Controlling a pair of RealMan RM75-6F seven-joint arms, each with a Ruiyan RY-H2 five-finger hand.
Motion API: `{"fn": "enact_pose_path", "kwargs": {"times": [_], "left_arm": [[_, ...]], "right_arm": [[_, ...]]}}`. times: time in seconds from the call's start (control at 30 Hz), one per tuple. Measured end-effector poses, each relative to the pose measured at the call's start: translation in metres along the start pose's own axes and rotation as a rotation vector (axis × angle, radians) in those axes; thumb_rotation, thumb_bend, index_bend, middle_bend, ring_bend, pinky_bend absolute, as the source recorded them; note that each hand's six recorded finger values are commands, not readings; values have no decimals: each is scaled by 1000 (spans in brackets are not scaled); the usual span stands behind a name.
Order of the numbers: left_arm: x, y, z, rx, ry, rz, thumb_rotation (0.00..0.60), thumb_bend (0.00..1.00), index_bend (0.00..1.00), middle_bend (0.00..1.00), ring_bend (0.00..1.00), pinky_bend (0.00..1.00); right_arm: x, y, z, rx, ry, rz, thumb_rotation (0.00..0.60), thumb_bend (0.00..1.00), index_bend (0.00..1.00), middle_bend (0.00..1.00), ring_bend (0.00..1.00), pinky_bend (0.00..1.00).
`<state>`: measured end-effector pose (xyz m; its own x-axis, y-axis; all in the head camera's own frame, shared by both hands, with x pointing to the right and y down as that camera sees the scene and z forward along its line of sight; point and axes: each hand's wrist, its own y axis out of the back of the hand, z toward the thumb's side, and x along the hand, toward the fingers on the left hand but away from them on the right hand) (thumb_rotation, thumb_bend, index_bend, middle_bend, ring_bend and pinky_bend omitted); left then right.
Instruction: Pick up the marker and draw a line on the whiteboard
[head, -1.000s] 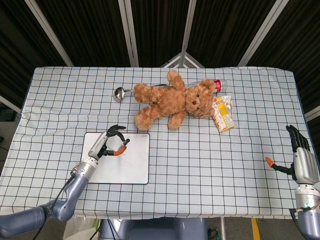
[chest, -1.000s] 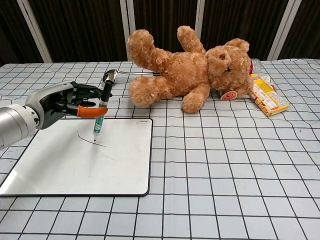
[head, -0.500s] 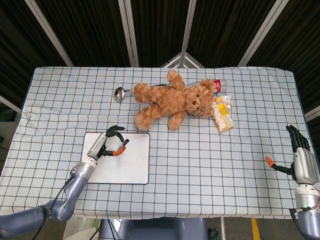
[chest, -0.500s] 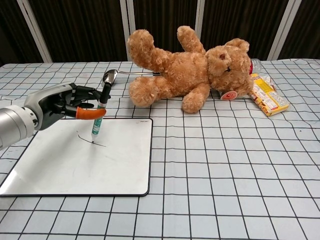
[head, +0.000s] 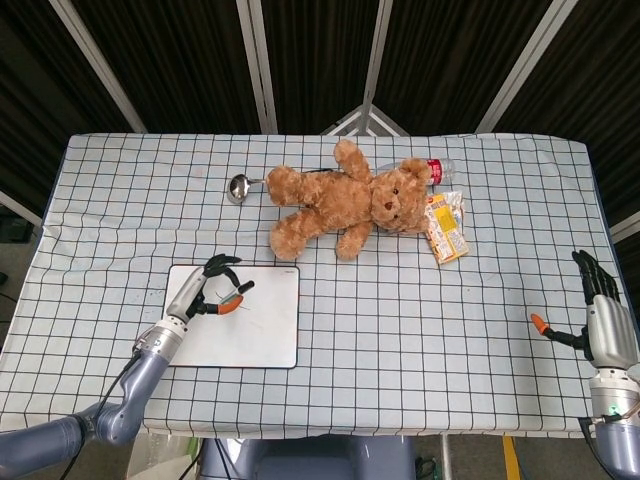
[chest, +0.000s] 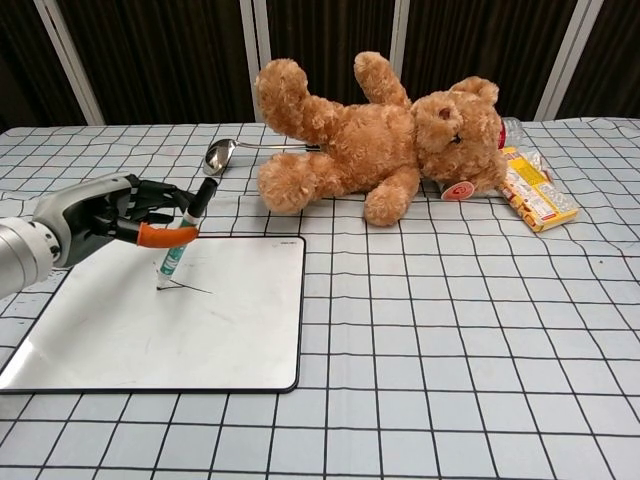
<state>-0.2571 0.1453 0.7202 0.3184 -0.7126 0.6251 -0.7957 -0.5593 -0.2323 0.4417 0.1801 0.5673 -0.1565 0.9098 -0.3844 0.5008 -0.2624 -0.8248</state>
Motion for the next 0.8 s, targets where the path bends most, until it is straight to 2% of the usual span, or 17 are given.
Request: {"fn": "enact_pose_path", "kwargs": {"times": [0.23, 0.37, 0.6, 0.7, 0.8], "left_arm": [[-13, 6, -11, 2, 29, 0, 600, 446, 777, 168, 0, 10], [-17, 9, -6, -43, 18, 8, 600, 446, 776, 168, 0, 10], [-26, 23, 36, -140, -77, 21, 600, 446, 778, 169, 0, 10], [-30, 37, 53, -130, -119, 38, 600, 446, 779, 170, 0, 10], [-32, 48, 60, -77, -136, 62, 600, 446, 779, 170, 0, 10]], "right_arm": [[0, 0, 0, -2, -3, 1, 600, 209, 0, 0, 0, 0], [0, -1, 1, -3, -2, 0, 600, 209, 0, 0, 0, 0], [0, -1, 0, -6, -5, 2, 600, 209, 0, 0, 0, 0], [-1, 0, 0, -8, -6, 3, 600, 210, 0, 0, 0, 0], [-1, -1, 0, -9, -6, 4, 600, 209, 0, 0, 0, 0]]}}
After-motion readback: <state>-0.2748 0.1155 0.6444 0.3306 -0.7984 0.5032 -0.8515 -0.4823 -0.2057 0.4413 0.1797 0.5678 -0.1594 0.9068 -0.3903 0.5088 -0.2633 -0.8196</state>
